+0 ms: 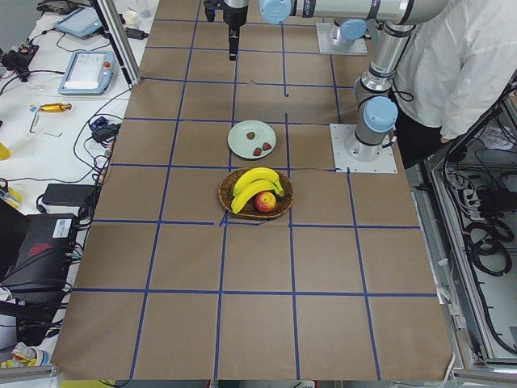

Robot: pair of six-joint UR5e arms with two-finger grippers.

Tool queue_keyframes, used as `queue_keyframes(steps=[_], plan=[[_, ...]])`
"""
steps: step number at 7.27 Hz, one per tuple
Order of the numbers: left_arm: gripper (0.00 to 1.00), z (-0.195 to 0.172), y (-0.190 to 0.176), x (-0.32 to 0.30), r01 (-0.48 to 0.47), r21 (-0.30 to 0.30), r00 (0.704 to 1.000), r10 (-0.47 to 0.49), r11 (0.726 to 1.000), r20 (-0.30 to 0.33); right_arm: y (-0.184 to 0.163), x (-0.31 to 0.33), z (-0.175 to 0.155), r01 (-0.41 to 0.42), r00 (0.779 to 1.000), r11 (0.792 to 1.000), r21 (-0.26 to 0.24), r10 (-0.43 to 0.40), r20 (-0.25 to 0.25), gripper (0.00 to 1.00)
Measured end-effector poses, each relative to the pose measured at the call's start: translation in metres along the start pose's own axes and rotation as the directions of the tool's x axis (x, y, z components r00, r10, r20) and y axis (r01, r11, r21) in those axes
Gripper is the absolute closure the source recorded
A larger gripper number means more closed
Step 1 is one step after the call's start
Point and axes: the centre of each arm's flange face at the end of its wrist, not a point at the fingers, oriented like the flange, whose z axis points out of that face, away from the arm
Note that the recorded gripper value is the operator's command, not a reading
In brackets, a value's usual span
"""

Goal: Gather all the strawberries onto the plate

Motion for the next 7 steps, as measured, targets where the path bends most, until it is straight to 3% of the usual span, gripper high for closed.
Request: queue_keyframes(steps=[2, 4, 7], plan=[[0.00, -0.0025, -0.0013, 0.0003, -0.011, 0.004, 1.000, 0.011, 1.000, 0.002, -0.0015, 0.0000, -0.0027, -0.002, 1.000, 1.000, 0.015, 0.002, 0.003, 0.00], [0.00, -0.0057, -0.0033, -0.0002, -0.083, 0.005, 0.997, 0.083, 0.997, 0.002, -0.0040, 0.0007, -0.0036, -0.012, 1.000, 0.999, 0.044, 0.013, -0.002, 0.00], [0.00, -0.0102, -0.0068, -0.0029, -0.112, 0.020, 0.994, 0.112, 0.994, 0.007, -0.0024, 0.0044, -0.0057, -0.035, 0.998, 0.998, 0.057, 0.038, -0.049, 0.00]])
